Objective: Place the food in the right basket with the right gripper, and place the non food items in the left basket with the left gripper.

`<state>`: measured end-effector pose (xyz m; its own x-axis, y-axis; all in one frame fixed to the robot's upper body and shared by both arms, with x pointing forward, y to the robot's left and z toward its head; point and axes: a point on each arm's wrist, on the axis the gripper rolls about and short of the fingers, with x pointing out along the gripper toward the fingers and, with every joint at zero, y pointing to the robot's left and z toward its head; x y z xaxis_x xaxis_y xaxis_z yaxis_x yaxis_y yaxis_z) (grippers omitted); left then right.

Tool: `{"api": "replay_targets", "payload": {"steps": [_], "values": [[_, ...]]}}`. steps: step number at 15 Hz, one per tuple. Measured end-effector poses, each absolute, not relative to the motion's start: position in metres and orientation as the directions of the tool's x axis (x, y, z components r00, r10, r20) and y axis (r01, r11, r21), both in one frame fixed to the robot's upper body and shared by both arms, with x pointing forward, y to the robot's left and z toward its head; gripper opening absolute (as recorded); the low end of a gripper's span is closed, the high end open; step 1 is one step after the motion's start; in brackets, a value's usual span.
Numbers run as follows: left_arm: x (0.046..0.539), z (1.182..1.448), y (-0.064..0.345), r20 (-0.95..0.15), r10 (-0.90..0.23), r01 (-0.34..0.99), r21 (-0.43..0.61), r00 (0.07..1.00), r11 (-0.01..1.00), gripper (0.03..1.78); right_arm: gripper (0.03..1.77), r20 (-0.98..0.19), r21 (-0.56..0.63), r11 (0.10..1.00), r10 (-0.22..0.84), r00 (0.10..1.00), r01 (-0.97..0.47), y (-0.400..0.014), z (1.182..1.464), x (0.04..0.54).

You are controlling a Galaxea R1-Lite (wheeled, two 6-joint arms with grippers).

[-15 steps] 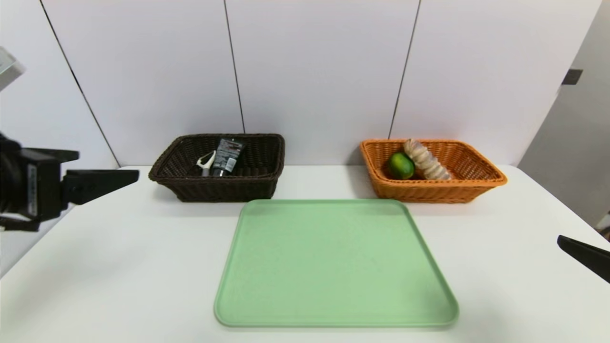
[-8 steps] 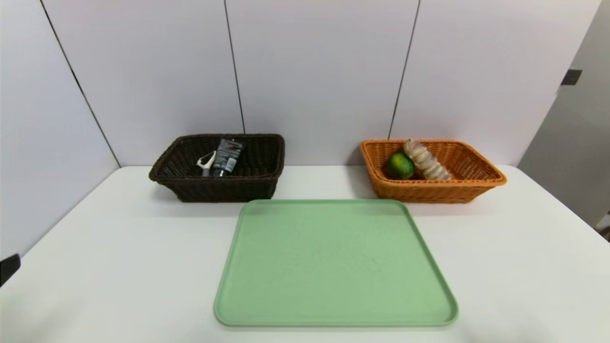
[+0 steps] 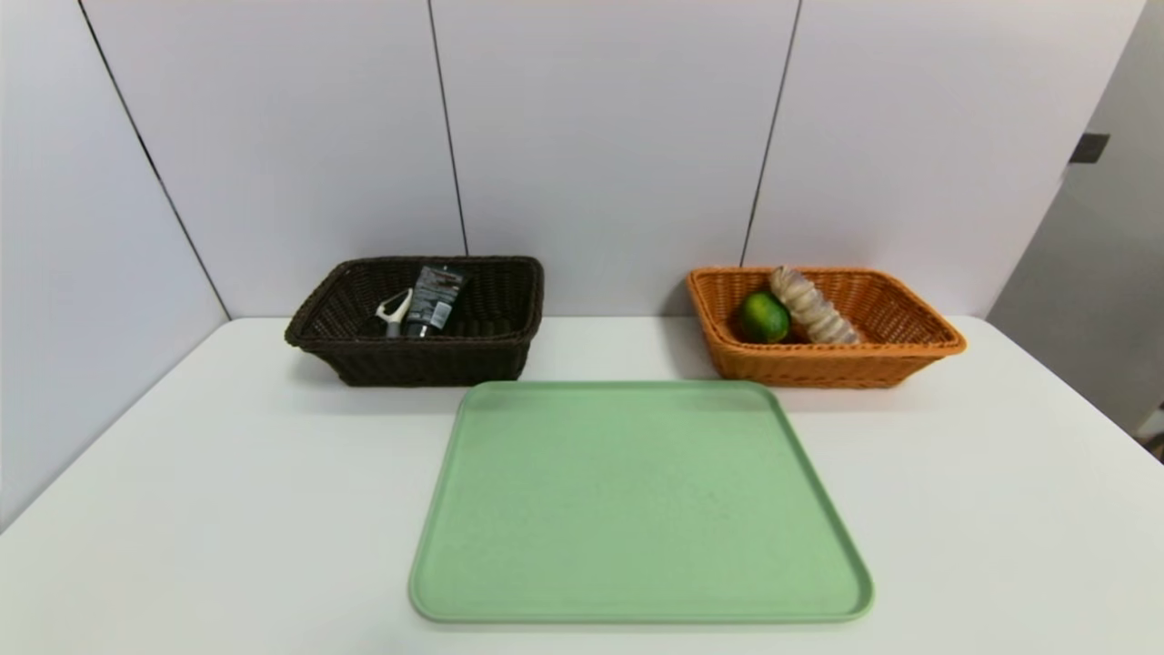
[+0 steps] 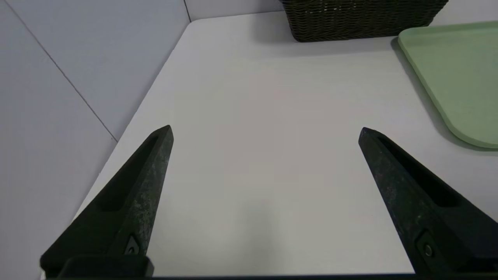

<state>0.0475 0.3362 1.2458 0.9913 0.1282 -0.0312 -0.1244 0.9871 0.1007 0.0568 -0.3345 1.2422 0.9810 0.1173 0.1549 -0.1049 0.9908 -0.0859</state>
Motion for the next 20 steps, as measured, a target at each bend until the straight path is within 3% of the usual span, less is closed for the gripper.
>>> {"api": "replay_targets", "payload": {"steps": [4, 7, 9, 11, 20], "values": [[0.057, 1.221, 0.335, 0.129, 0.082, -0.094, 0.088, 0.988, 0.992, 1.69, 1.71, 0.263, -0.151, 0.987, 0.096, 0.96, -0.058, -0.335, 1.216, 0.064], [0.065, 1.21, 0.334, 0.237, 0.045, -0.07, 0.094, 0.97, 0.993, 1.69, 1.71, 0.14, -0.148, 0.988, 0.053, 0.989, -0.032, -0.335, 1.198, 0.068], [0.068, 1.196, 0.334, 0.126, 0.01, -0.021, 0.084, 0.992, 0.996, 1.69, 1.71, 0.011, -0.105, 0.994, 0.034, 0.999, -0.033, -0.336, 1.184, 0.069], [0.069, 1.185, 0.333, 0.021, -0.016, 0.015, 0.072, 1.0, 0.997, 1.69, 1.71, -0.003, -0.069, 0.997, 0.025, 1.0, -0.025, -0.336, 1.182, 0.069], [0.069, 1.184, 0.333, 0.021, -0.012, 0.011, 0.055, 1.0, 0.998, 1.69, 1.71, -0.002, -0.05, 0.999, 0.014, 1.0, -0.014, -0.336, 1.182, 0.069]]}}
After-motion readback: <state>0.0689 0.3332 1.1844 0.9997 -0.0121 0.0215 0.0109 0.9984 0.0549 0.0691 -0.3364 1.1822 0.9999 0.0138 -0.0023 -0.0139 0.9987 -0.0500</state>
